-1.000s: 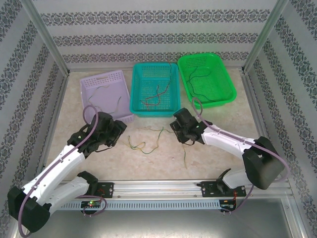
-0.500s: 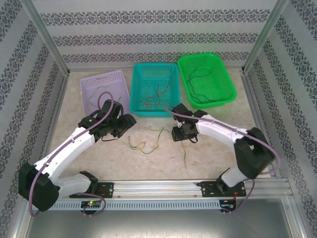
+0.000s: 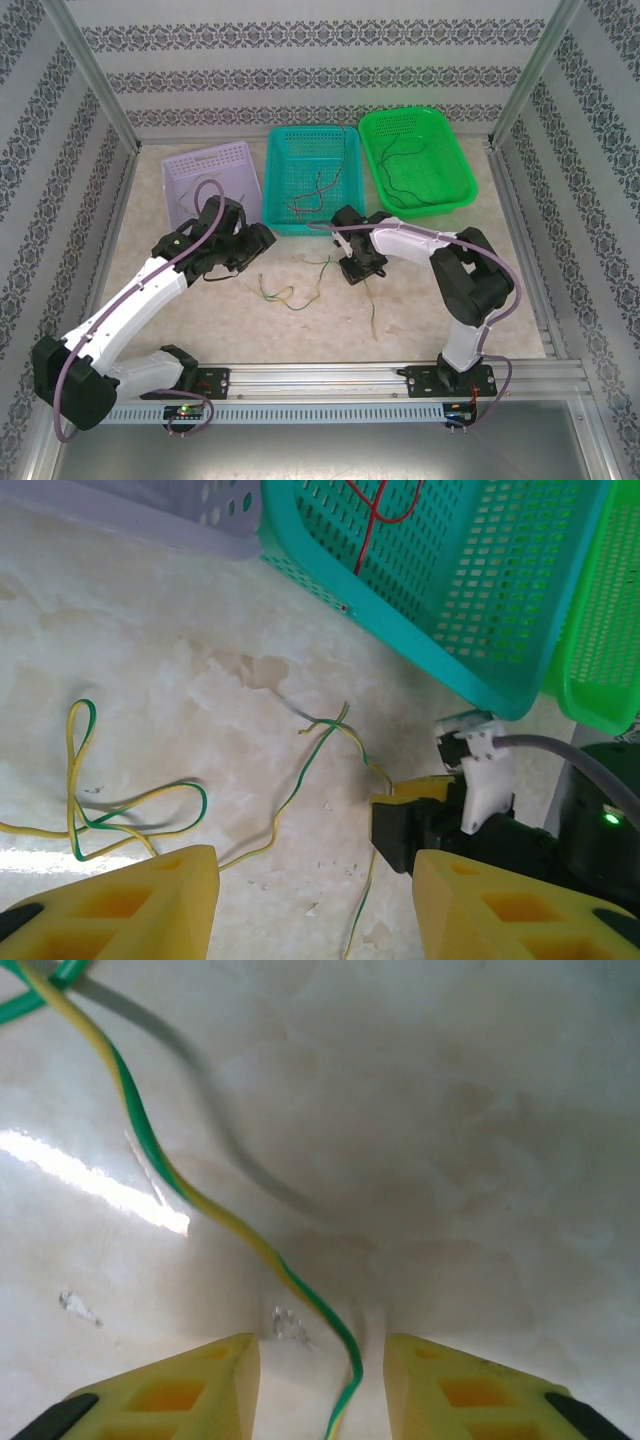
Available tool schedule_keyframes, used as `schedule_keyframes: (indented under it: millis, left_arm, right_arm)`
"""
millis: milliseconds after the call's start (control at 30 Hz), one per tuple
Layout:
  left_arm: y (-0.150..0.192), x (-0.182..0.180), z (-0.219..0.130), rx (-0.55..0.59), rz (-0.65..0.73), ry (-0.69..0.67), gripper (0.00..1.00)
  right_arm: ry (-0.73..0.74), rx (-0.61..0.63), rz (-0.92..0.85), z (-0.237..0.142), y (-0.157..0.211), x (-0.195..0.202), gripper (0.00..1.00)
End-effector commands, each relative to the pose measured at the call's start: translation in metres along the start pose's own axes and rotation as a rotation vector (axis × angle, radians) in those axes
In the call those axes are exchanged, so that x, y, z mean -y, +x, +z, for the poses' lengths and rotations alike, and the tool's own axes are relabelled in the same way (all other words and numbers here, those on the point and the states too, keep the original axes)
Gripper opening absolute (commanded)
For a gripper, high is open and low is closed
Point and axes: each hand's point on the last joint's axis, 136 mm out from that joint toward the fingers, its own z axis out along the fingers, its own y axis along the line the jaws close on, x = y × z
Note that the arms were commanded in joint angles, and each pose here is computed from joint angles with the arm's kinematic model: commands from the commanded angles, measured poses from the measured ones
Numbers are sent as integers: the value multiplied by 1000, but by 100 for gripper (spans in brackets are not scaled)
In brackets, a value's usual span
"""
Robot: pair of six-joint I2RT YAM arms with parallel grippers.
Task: Untangle the cables
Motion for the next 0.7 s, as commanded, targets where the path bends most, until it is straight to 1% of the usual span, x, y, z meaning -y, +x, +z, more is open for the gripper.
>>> schedule_keyframes:
  millis: [0, 67, 133, 233, 333, 533, 667]
  left_arm:
    - [2, -2, -8, 12, 14, -10, 54]
    - [1, -1, -10, 19, 11, -6, 54]
    - [0, 0, -12, 28, 11, -1, 54]
    - [-3, 3, -17, 45, 15, 8, 54]
    - [-4, 4, -21, 53, 20, 9, 54]
    - [-6, 10, -28, 61, 17, 30, 55]
    - [-10, 30, -32, 69, 33, 97, 55]
  right_arm:
    - [19, -49, -23, 6, 1, 3, 33]
    - [20, -68, -27, 10, 1, 2, 31]
    - [22, -86, -30, 13, 2, 2, 27]
    - [28, -76, -48, 10, 3, 0, 14]
    - [41, -9, -65, -7, 4, -1, 0]
    - [7, 153, -82, -70, 9, -5, 0]
    - [-74, 288, -61, -117, 8, -10, 0]
